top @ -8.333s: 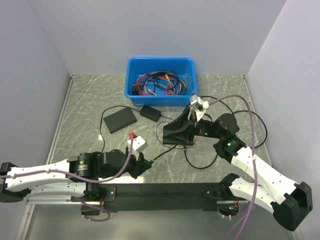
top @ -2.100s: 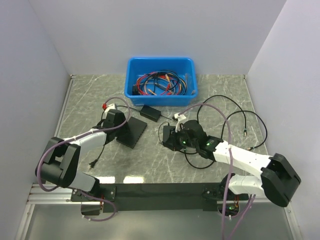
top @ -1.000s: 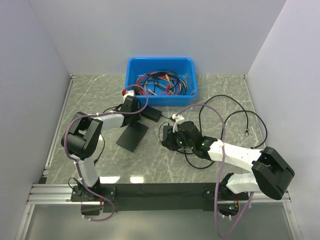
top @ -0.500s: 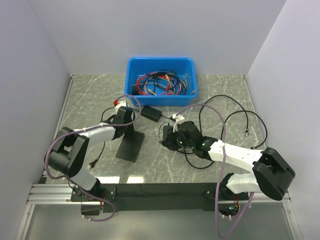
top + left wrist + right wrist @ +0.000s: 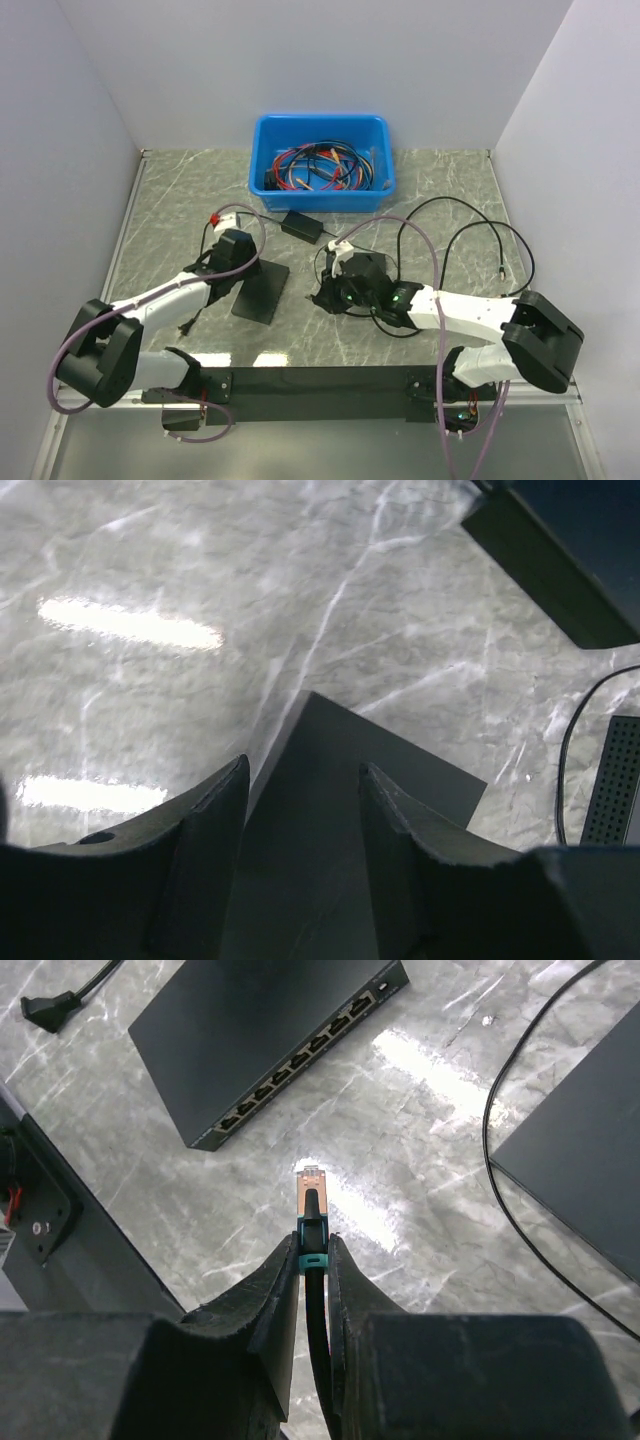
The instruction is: Insert the plug into the switch port
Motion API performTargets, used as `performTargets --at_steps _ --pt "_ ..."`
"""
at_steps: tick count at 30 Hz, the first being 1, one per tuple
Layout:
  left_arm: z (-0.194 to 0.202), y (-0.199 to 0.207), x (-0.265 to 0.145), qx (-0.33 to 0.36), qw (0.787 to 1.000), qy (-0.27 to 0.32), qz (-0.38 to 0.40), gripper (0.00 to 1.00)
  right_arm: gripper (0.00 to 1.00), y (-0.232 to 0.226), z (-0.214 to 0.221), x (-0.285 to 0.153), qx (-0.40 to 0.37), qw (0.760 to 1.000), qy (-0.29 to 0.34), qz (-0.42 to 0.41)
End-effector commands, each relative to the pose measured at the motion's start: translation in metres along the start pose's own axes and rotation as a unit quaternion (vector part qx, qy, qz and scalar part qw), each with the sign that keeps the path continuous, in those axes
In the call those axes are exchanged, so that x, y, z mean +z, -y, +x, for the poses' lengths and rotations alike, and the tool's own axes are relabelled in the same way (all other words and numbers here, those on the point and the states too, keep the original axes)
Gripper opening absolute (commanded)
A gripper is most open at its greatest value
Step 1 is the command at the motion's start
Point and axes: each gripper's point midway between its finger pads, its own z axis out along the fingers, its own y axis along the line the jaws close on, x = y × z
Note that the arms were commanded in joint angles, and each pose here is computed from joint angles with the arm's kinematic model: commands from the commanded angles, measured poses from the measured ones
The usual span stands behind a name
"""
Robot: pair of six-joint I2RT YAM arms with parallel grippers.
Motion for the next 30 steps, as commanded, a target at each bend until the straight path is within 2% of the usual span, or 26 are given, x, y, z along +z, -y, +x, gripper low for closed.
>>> performTargets --at_steps 1,10,15,20,30 --pt "-0.007 -0.003 -0.008 -0.041 0.999 0.013 -0.017 0.54 0.00 -0.008 -0.023 0.007 0.013 0.999 0.031 0.001" --pt "0.014 0.009 0.015 -0.054 0.998 -0.039 -0.011 0.59 0.00 -0.004 -0.016 0.017 0.009 1.000 0.015 0.015" --pt "0.027 0.038 0.019 -0.034 0.995 -0.065 0.061 0.53 0.00 -0.001 -0.015 0.015 0.004 1.000 0.013 0.024" --pt "0.033 0.058 0.012 0.004 0.993 -0.059 0.104 0.52 0.00 0.002 -0.010 0.013 0.012 1.000 0.016 0.022" --pt "0.031 0.067 0.003 0.021 0.990 -0.043 0.131 0.52 0.00 -0.001 0.007 0.015 0.037 0.998 0.045 0.032"
